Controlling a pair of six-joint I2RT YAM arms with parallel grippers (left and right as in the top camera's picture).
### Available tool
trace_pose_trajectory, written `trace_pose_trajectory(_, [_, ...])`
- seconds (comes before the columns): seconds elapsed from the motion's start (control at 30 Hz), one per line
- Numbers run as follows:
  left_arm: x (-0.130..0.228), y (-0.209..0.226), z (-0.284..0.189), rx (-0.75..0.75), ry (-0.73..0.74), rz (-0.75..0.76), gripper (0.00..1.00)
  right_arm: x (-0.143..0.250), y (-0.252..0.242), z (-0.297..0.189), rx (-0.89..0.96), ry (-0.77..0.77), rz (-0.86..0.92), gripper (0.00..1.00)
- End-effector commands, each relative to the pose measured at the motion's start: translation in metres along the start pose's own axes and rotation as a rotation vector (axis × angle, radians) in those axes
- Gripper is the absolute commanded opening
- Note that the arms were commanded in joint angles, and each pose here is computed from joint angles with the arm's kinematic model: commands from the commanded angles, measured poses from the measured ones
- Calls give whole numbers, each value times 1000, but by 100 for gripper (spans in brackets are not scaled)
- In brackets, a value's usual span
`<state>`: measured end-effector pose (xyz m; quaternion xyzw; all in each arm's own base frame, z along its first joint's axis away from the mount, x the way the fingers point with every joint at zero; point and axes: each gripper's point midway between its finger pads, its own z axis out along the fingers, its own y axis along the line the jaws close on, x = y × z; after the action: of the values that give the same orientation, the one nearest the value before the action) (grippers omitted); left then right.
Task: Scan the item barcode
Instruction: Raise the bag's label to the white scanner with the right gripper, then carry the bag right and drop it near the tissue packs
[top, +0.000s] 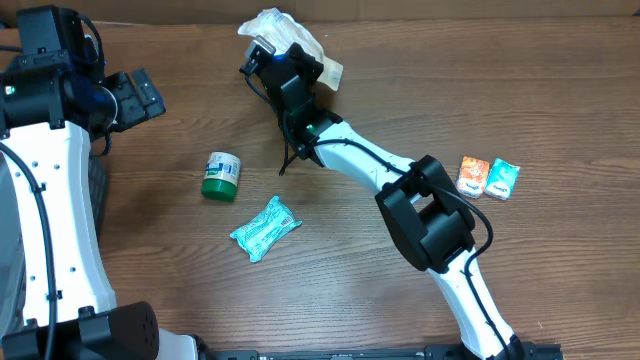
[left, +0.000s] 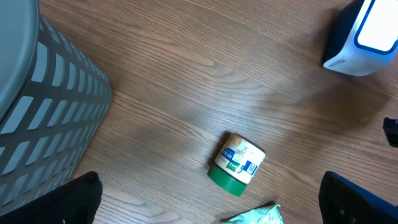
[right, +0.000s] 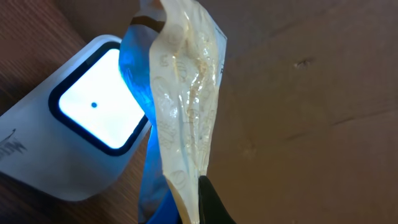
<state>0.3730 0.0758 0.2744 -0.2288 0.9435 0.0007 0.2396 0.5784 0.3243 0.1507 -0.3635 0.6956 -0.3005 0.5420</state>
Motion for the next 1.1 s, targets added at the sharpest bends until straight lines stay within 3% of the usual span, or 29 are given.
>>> trace_pose_trajectory(0.0, [1, 3, 4, -13, 9, 10, 99, -7, -15, 0, 43, -11, 25, 4])
trace_pose_trajectory(0.33, [1, 3, 4, -13, 9, 10, 99, -19, -18, -9, 43, -33, 47, 4])
trace_pose_trajectory(0.6, [1, 3, 4, -13, 9, 10, 100, -60, -75, -52, 23, -94, 272, 4])
trace_pose_trajectory(0.93, [1, 3, 4, -13, 9, 10, 100, -72, -122, -145, -388, -62, 669, 4])
trace_pose_trajectory(1.07, [1, 2, 4, -13, 10, 12, 100, -45, -141, -181, -533, 84, 918, 4])
